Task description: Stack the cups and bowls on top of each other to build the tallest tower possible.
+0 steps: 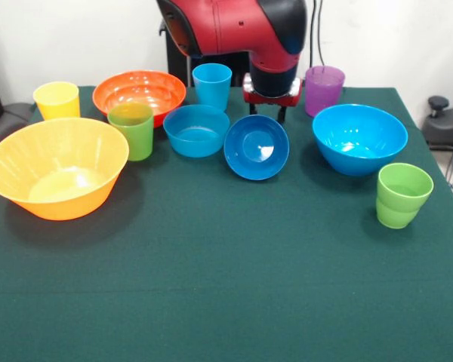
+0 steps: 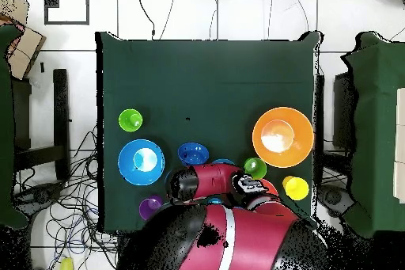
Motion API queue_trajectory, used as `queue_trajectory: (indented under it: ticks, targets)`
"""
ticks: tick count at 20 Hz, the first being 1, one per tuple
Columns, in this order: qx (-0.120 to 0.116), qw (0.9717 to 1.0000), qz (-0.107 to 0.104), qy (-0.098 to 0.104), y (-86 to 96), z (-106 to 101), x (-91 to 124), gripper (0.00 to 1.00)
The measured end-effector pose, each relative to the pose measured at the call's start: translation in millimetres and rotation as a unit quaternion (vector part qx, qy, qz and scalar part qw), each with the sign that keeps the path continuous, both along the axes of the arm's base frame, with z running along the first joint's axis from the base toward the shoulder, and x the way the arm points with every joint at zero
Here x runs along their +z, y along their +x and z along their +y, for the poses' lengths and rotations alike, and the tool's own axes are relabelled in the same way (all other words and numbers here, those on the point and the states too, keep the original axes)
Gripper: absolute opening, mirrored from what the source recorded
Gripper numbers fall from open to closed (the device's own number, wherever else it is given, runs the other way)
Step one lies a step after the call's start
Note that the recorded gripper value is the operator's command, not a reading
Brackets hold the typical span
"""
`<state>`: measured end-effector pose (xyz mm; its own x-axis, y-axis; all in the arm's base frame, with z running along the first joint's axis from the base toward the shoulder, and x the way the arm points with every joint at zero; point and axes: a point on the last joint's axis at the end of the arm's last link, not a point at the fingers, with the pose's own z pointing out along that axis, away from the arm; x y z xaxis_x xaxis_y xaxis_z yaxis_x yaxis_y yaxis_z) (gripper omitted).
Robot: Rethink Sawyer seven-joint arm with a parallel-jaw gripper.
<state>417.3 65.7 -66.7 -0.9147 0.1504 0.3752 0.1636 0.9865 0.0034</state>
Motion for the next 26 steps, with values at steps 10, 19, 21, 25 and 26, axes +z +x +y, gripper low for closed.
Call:
queue_trajectory:
  ticks: [10, 19, 21, 25, 26]
  targets:
    - [-0.008, 0.996, -0.086, -0.024, -12.2, -0.5, 9.0, 1.0]
    - [-0.025, 0.9922, -0.113, -0.046, -4.6, -18.1, 17.8, 1.0]
    - [-0.028, 0.9919, -0.114, -0.048, -4.1, -20.2, 18.5, 1.0]
    - [-0.036, 0.9917, -0.113, -0.051, -3.1, -22.7, 18.6, 1.0]
    - [-0.038, 0.9916, -0.113, -0.051, -2.6, -22.9, 18.6, 1.0]
